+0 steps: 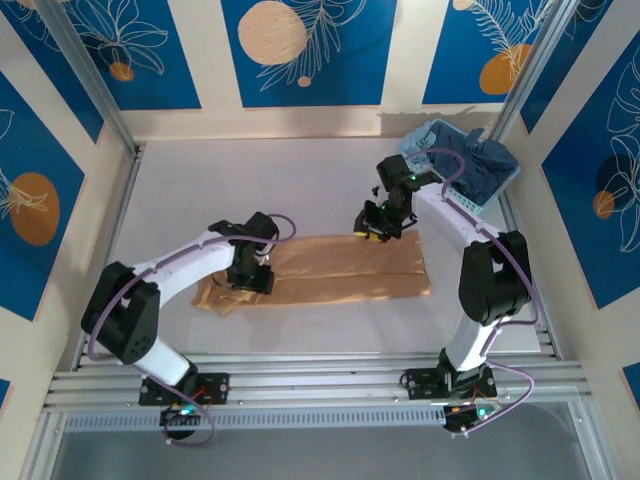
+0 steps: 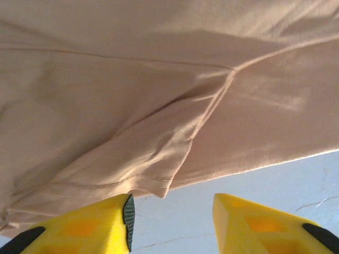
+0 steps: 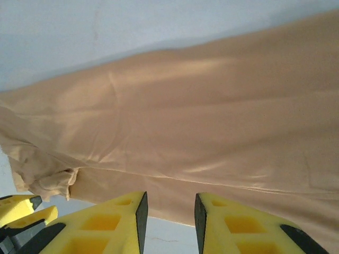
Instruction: Fold and stack the t-shirts
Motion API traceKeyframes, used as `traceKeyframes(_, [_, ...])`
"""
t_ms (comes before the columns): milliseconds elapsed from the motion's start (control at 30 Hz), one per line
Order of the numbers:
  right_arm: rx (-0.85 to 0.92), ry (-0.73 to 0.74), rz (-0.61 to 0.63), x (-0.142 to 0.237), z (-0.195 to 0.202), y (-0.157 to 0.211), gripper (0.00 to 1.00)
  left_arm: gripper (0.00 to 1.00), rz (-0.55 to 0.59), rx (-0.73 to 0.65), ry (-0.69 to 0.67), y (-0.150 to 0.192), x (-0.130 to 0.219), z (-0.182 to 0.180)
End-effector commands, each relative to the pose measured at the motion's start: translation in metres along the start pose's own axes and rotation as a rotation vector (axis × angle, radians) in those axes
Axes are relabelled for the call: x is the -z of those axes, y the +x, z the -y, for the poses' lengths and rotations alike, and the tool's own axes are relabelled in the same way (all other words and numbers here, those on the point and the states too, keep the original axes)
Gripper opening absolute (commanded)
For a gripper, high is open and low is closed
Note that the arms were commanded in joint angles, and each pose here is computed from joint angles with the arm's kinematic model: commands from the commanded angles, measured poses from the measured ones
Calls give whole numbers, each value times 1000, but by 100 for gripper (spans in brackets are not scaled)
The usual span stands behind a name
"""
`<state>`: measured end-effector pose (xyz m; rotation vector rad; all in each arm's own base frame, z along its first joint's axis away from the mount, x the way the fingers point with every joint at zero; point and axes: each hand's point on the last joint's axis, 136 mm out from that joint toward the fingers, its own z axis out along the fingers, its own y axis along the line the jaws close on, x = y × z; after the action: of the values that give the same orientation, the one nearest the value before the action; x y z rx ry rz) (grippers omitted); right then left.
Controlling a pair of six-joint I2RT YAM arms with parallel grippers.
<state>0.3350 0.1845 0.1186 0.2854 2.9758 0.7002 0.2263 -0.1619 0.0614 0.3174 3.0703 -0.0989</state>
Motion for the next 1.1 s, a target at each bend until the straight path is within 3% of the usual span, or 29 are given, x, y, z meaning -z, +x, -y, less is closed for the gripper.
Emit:
traceKeyframes(0, [-2, -47, -11, 7, -6, 7, 33, 42, -20, -31, -126, 9, -3, -19])
traceKeyframes(133, [-5, -49, -12, 6, -5, 8, 33, 44, 54, 88, -236, 6, 15, -51])
traceKeyframes(367, [-7, -46, -34, -1, 0, 12, 33, 43, 96, 424, -51, -2, 11, -90])
traceKeyframes(467, [-8, -46, -44, -5, 1, 14, 33, 42, 157, 504, 15, -18, 10, -102])
traceKeyframes(567, [-12, -44, -53, -7, 2, 15, 33, 35, 176, 569, 51, -29, 5, -116])
traceKeyframes(667, [-13, -39, -56, -8, 4, 15, 33, 27, 169, 592, 47, -33, 1, -127])
traceKeyframes(833, [-20, -36, -57, -8, 6, 16, 33, 24, 126, 578, 15, -33, -11, -139])
traceKeyframes(1067, [-29, -33, -62, -10, 7, 15, 33, 30, 132, 550, -15, -46, -21, -148])
